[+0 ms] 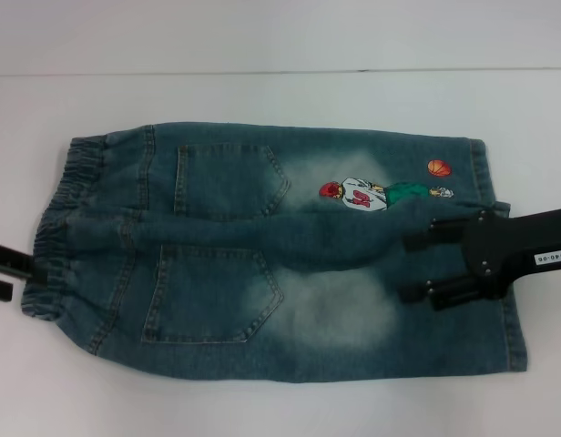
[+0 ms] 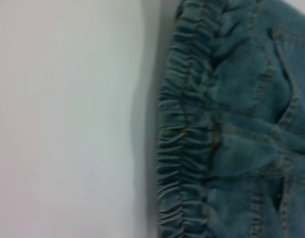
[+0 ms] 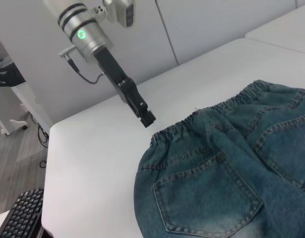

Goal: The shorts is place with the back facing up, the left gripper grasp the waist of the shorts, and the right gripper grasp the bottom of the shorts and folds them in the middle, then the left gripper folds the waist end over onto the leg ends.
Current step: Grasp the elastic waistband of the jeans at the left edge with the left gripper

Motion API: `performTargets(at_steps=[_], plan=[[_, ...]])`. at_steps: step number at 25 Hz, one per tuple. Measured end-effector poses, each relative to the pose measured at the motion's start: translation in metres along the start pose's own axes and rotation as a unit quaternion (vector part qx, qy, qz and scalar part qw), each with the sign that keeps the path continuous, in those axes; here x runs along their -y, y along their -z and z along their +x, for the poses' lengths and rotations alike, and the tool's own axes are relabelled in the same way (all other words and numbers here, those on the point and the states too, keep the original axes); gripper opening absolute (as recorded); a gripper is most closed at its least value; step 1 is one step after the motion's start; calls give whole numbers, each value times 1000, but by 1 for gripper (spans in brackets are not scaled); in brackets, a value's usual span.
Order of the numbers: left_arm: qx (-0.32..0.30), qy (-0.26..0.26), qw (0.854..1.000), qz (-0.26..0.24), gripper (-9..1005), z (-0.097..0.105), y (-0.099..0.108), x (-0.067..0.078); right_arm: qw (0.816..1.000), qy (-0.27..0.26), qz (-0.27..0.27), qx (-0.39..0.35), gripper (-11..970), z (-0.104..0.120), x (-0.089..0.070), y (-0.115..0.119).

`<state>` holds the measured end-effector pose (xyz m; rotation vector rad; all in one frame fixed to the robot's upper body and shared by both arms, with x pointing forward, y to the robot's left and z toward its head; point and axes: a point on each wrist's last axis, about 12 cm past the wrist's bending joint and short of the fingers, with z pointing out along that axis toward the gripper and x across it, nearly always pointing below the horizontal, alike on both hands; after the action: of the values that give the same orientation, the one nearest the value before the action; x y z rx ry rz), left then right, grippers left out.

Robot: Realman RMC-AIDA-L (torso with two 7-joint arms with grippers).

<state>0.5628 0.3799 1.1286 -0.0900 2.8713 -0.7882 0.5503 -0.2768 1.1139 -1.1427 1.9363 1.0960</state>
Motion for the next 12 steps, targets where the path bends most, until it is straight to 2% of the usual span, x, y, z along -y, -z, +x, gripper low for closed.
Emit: performTargets(at_steps=[12], plan=[[-5,0,1000,-19,527,0,-12,-1,1000,4,1,0,917,-3,1,-2]])
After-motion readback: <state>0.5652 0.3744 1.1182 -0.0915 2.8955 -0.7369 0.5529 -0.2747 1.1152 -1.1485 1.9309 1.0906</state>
